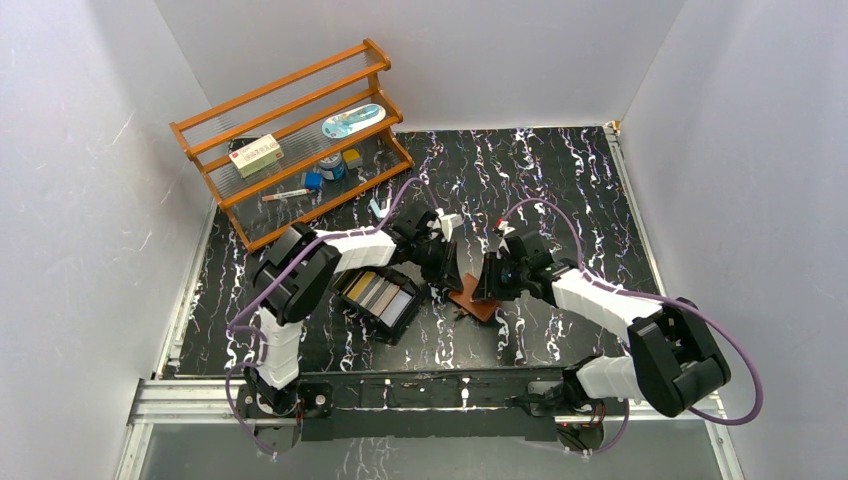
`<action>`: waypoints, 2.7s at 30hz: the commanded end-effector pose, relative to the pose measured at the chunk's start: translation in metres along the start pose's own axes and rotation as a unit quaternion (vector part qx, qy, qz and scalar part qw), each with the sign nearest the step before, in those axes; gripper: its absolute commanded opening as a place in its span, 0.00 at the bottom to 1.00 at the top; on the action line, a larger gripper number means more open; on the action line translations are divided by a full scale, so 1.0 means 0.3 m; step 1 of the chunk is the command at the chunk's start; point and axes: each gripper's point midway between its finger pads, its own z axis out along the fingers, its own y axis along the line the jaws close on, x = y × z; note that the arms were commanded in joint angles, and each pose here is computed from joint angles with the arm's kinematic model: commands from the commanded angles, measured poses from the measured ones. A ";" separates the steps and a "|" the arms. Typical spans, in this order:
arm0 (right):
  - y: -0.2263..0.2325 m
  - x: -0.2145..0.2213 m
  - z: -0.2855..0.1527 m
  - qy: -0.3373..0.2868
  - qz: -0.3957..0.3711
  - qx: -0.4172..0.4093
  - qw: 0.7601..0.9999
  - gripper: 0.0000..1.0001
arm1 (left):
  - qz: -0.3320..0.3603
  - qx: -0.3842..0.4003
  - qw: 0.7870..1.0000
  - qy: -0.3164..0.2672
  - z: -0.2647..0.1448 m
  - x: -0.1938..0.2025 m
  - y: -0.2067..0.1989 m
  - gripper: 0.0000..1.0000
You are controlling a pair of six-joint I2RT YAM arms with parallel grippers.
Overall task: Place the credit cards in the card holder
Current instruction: Close the card holder at the center of the board.
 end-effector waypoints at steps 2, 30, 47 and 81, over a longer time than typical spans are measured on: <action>0.053 -0.046 -0.015 -0.029 -0.044 -0.035 0.998 0.37 | -0.068 0.015 0.996 0.051 0.033 0.067 -0.012 0.08; 0.212 0.055 -0.023 -0.027 -0.366 -0.089 0.926 0.37 | -0.075 -0.051 0.994 0.068 0.065 0.095 0.091 0.07; 0.206 -0.042 -0.044 -0.115 -0.259 -0.028 0.959 0.00 | -0.073 -0.067 0.995 0.033 0.036 0.015 0.085 0.11; 0.013 -0.178 0.007 -0.138 -0.153 -0.005 0.978 0.00 | -0.046 -0.036 0.998 0.031 0.062 -0.031 0.057 0.16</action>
